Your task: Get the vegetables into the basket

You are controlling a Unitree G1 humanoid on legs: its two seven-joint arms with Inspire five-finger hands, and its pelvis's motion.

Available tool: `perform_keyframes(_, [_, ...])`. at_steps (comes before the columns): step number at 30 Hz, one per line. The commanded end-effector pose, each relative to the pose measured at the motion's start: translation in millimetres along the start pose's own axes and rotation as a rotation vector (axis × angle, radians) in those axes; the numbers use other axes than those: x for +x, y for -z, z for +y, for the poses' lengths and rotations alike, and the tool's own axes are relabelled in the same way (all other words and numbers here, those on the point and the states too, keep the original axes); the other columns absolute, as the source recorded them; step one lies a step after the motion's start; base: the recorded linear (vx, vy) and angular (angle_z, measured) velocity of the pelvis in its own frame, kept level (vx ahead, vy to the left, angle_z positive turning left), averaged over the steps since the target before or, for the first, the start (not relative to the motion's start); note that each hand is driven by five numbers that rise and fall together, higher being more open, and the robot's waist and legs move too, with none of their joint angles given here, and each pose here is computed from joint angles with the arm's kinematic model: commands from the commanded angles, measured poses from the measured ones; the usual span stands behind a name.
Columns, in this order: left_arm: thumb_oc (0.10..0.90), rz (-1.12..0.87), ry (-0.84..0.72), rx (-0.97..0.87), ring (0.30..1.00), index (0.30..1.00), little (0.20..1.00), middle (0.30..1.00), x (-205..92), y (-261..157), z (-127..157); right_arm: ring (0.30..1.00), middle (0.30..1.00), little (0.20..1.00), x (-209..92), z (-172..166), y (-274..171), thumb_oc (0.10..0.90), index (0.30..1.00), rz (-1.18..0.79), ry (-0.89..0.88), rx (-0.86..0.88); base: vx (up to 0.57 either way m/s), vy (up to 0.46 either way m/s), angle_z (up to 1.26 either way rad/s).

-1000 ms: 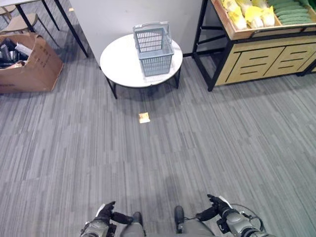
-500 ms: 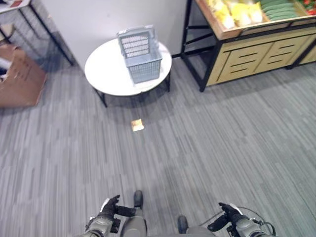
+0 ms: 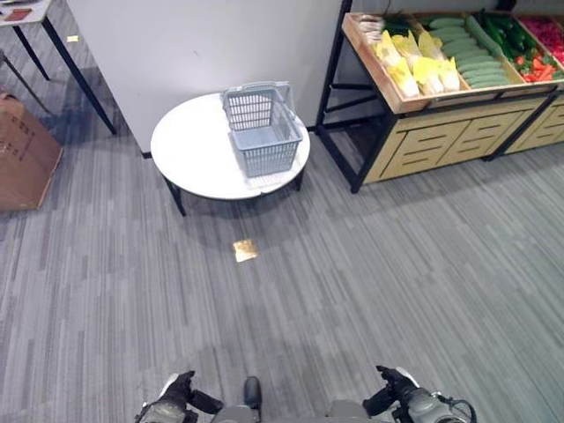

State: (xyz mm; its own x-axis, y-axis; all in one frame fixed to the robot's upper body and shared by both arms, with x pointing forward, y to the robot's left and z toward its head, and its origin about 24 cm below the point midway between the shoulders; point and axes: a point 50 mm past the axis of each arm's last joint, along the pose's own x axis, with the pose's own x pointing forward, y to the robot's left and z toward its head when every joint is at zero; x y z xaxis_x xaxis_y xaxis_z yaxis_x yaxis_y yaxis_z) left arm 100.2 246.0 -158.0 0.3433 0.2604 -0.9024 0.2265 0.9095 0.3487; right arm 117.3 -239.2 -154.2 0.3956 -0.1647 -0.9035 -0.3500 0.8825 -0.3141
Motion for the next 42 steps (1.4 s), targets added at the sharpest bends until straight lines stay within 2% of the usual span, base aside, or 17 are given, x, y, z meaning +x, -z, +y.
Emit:
perform_keyframes(1, [0.9, 0.037, -0.006, 0.005, 1.0, 1.0, 1.0, 1.0, -0.8, 9.8, 5.6, 1.0, 1.0, 1.0, 0.7, 9.7, -11.4, 0.9, 1.0, -0.047, -0.038, -0.033, 0.26, -0.011, 0.05])
perform_keyframes(4, [0.9, 0.043, 0.003, 0.012, 1.0, 1.0, 1.0, 1.0, -1.0, 11.3, 2.7, 1.0, 1.0, 1.0, 1.0, 9.9, -13.8, 0.9, 1.0, -0.053, -0.038, -0.043, 0.2, -0.034, 0.15])
perform_keyframes(5, [0.9, 0.038, -0.121, -0.007, 1.0, 1.0, 1.0, 1.0, -0.6, -9.1, 68.3, 1.0, 1.0, 1.0, 1.1, 3.7, -14.1, 0.9, 1.0, -0.051, -0.049, -0.075, 0.33, -0.053, 0.23])
perform_keyframes(6, [0.9, 0.032, -0.057, 0.005, 1.0, 1.0, 1.0, 1.0, 0.8, 0.7, 30.3, 1.0, 1.0, 1.0, 0.9, 13.2, -15.7, 0.9, 1.0, -0.061, -0.05, -0.081, 0.34, -0.078, 0.37])
perform_keyframes(7, [0.9, 0.041, -0.005, 0.021, 1.0, 1.0, 1.0, 1.0, -0.5, 9.3, 7.6, 1.0, 1.0, 1.0, 1.0, 14.4, -18.8, 0.9, 1.0, -0.074, -0.05, -0.081, 0.21, -0.077, 0.27])
perform_keyframes(8, [0.9, 0.042, -0.004, 0.021, 1.0, 1.0, 1.0, 1.0, -0.6, 9.7, 6.9, 1.0, 1.0, 1.0, 0.9, 14.2, -18.1, 0.9, 1.0, -0.072, -0.05, -0.082, 0.25, -0.156, 0.13])
perform_keyframes(10, [0.9, 0.074, 0.034, 0.034, 1.0, 1.0, 1.0, 1.0, -4.3, 25.7, -12.0, 1.0, 1.0, 1.0, 0.2, 11.5, -11.4, 0.9, 1.0, -0.058, -0.045, -0.064, 0.27, -0.214, 0.26])
perform_keyframes(18, [0.9, 0.074, 0.037, 0.035, 1.0, 1.0, 1.0, 1.0, -3.9, 22.5, -15.3, 1.0, 1.0, 1.0, 0.4, 1.2, -11.9, 0.9, 1.0, -0.06, -0.025, -0.074, 0.17, -0.17, 0.39])
perform_keyframes(22, [0.9, 0.062, 0.032, 0.019, 1.0, 1.0, 1.0, 1.0, -3.0, 17.0, -15.5, 1.0, 1.0, 1.0, -1.5, -12.4, 3.5, 0.9, 1.0, -0.01, 0.023, -0.03, 0.27, -0.248, 0.33])
perform_keyframes(29, [0.9, 0.055, 0.002, 0.02, 1.0, 1.0, 1.0, 1.0, -2.2, 15.0, -7.8, 1.0, 1.0, 1.0, -2.4, -13.1, 9.8, 0.9, 1.0, 0.011, 0.038, -0.013, 0.18, -0.053, 0.21])
perform_keyframes(37, [0.9, 0.149, -0.017, 0.004, 1.0, 1.0, 1.0, 1.0, -7.3, 43.5, -6.0, 1.0, 1.0, 1.0, -2.2, 9.0, 8.2, 0.9, 1.0, -0.005, -0.016, -0.017, 0.39, 0.26, -0.55])
perform_keyframes(42, [0.9, 0.149, -0.041, 0.05, 1.0, 1.0, 1.0, 1.0, -6.7, 44.3, 12.0, 1.0, 1.0, 1.0, -1.2, 27.8, -3.8, 0.9, 1.0, -0.036, -0.084, -0.064, 0.25, 0.427, -0.23])
